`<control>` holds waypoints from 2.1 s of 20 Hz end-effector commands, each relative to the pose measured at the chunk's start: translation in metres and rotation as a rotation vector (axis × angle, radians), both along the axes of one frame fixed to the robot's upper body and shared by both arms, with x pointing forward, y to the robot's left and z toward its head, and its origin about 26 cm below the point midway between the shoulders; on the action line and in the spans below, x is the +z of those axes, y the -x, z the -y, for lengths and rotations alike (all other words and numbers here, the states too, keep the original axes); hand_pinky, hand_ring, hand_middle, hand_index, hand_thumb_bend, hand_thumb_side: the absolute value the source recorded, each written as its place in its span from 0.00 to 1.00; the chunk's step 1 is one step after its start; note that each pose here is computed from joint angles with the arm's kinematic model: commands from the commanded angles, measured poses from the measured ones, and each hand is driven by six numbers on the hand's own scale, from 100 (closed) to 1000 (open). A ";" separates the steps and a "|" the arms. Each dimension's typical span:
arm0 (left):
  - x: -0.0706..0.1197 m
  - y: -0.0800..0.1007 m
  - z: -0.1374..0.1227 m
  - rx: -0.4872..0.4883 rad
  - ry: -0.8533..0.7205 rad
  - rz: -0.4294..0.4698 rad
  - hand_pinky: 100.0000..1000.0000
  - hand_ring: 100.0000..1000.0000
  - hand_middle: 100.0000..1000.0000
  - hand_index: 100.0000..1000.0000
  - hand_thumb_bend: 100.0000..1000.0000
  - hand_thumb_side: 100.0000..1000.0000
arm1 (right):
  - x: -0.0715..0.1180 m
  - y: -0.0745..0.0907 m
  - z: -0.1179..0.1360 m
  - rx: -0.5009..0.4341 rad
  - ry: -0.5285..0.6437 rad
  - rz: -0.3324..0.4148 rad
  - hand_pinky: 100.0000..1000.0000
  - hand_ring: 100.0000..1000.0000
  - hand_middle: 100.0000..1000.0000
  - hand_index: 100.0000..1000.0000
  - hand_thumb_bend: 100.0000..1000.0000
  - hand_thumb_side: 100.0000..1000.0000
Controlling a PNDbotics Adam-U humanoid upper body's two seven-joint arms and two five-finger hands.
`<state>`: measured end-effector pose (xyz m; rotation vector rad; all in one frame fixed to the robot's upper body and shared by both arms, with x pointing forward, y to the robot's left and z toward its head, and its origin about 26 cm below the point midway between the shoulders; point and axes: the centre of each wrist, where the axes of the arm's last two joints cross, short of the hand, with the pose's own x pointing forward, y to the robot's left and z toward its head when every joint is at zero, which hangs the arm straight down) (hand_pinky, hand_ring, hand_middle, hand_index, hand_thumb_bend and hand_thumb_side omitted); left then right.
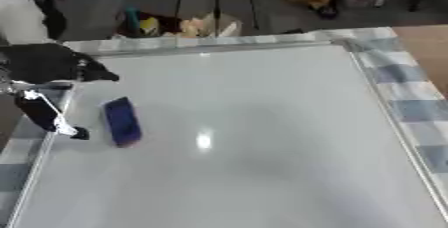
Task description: Wipe the whiteboard clean with a brush.
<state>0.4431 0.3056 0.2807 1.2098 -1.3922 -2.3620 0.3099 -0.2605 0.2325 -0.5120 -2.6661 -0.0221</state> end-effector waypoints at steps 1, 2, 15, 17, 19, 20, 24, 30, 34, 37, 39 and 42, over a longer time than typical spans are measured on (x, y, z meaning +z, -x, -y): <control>0.014 0.001 -0.003 -0.046 -0.157 -0.029 0.57 0.82 0.83 1.00 0.58 0.58 | 0.008 0.002 0.001 0.001 0.009 0.029 0.75 0.84 0.60 0.76 0.00 0.85; 0.012 0.001 -0.002 -0.052 -0.161 -0.024 0.57 0.82 0.83 1.00 0.57 0.57 | 0.008 0.002 0.001 0.001 0.009 0.029 0.75 0.84 0.60 0.76 0.00 0.85; -0.015 -0.013 -0.001 -0.077 -0.183 0.013 0.56 0.81 0.80 1.00 0.40 0.51 | 0.009 0.002 -0.001 0.006 0.006 0.030 0.75 0.85 0.60 0.76 0.00 0.85; -0.019 -0.015 -0.003 -0.077 -0.186 0.018 0.56 0.81 0.80 1.00 0.40 0.51 | 0.009 0.002 -0.001 0.006 0.006 0.030 0.75 0.85 0.60 0.76 0.00 0.85; -0.021 -0.017 -0.004 -0.078 -0.188 0.025 0.55 0.80 0.79 1.00 0.28 0.45 | 0.010 0.002 -0.001 0.004 0.007 0.030 0.75 0.85 0.60 0.76 0.00 0.85; -0.023 -0.018 -0.005 -0.078 -0.186 0.028 0.55 0.80 0.79 1.00 0.26 0.44 | 0.010 0.002 -0.001 0.006 0.007 0.031 0.75 0.85 0.60 0.76 0.00 0.85; -0.024 -0.022 -0.007 -0.084 -0.183 0.051 0.56 0.80 0.79 1.00 0.13 0.33 | 0.009 0.002 -0.002 0.011 0.007 0.030 0.75 0.85 0.60 0.76 0.00 0.85; -0.020 -0.025 -0.005 -0.115 -0.173 0.108 0.52 0.77 0.74 0.99 0.08 0.28 | 0.009 0.002 -0.003 0.017 0.008 0.027 0.75 0.85 0.60 0.76 0.00 0.85; -0.017 -0.024 -0.003 -0.158 -0.138 0.145 0.52 0.77 0.73 0.99 0.08 0.28 | 0.008 0.002 -0.003 0.015 0.008 0.021 0.75 0.85 0.60 0.76 0.00 0.85; -0.018 -0.025 -0.003 -0.176 -0.134 0.161 0.53 0.78 0.75 1.00 0.13 0.27 | 0.008 0.002 -0.003 0.015 0.007 0.020 0.75 0.85 0.60 0.76 0.00 0.85; -0.019 -0.025 -0.001 -0.195 -0.144 0.170 0.53 0.78 0.75 0.99 0.16 0.27 | 0.008 0.002 -0.003 0.014 0.007 0.018 0.75 0.85 0.60 0.76 0.00 0.85; -0.026 -0.025 -0.004 -0.210 -0.172 0.166 0.53 0.77 0.74 0.94 0.18 0.28 | 0.008 0.002 -0.002 0.010 0.005 0.018 0.75 0.85 0.60 0.76 0.00 0.85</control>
